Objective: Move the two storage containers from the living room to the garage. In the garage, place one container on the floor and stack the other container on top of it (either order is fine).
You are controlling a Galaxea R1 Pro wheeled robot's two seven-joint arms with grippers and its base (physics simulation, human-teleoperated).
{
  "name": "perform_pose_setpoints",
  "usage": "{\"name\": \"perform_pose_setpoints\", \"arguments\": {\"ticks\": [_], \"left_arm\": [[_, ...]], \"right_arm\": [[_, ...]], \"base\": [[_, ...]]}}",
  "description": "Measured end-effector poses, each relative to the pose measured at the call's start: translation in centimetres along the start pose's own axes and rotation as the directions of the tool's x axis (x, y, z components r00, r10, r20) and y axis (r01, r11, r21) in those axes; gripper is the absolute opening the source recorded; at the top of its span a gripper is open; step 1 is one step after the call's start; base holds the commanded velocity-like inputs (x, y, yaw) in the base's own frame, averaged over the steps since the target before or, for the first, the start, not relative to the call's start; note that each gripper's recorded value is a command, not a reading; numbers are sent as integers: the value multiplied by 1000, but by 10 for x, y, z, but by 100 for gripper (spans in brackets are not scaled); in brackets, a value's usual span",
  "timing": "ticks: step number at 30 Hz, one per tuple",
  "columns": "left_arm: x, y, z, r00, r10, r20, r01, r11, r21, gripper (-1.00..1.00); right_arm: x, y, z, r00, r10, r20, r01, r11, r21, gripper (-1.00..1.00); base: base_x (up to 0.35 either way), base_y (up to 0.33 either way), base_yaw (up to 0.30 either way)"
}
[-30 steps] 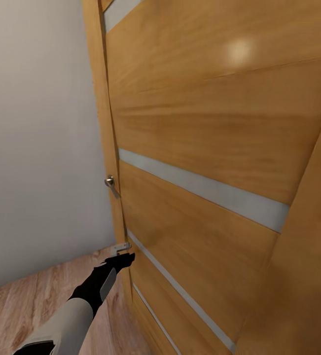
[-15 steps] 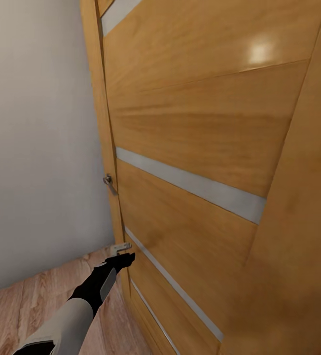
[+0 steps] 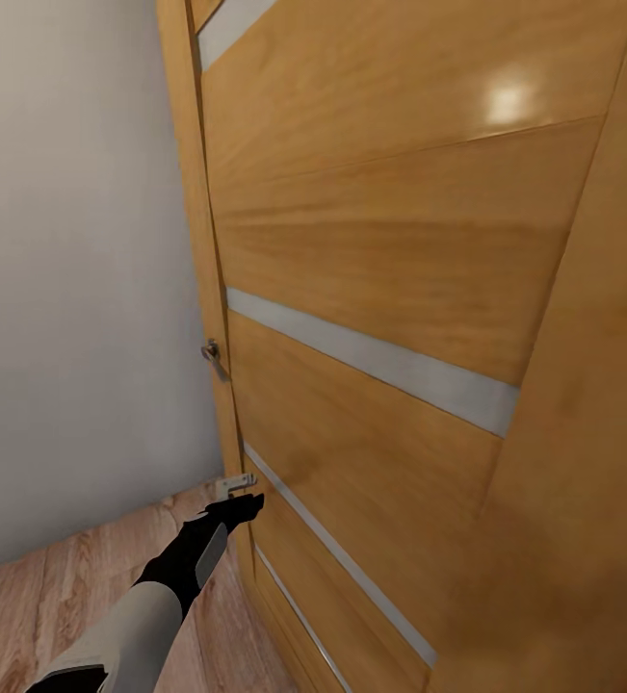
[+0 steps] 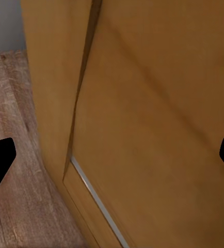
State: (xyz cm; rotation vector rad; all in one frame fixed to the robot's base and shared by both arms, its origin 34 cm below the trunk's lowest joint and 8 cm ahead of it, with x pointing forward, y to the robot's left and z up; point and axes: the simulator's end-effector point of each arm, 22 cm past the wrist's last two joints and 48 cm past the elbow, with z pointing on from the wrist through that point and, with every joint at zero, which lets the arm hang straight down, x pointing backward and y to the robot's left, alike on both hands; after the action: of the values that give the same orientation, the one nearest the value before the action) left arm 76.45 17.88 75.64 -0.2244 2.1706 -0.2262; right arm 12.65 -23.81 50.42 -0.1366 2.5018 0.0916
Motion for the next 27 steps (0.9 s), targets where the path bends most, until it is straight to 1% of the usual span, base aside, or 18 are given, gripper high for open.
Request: {"name": "perform_pose_setpoints", "arguments": {"ticks": [10,22,27], "left_arm": [[0,0,0,1000,1,0,-1,1000,-1,100],[0,1,0,1000,4,0,-4,1000,-4,100],[0,1,0,1000,1,0,-1,1000,-2,100]], "right_arm": [[0,0,0,1000,0,0,0,1000,0,100],[0,0,0,1000,0,0,0,1000,0,100],[0,0,0,1000,0,0,0,1000,0,100]], "base": [[0,0,-21],[0,0,-246],[0,0,-92]]}}
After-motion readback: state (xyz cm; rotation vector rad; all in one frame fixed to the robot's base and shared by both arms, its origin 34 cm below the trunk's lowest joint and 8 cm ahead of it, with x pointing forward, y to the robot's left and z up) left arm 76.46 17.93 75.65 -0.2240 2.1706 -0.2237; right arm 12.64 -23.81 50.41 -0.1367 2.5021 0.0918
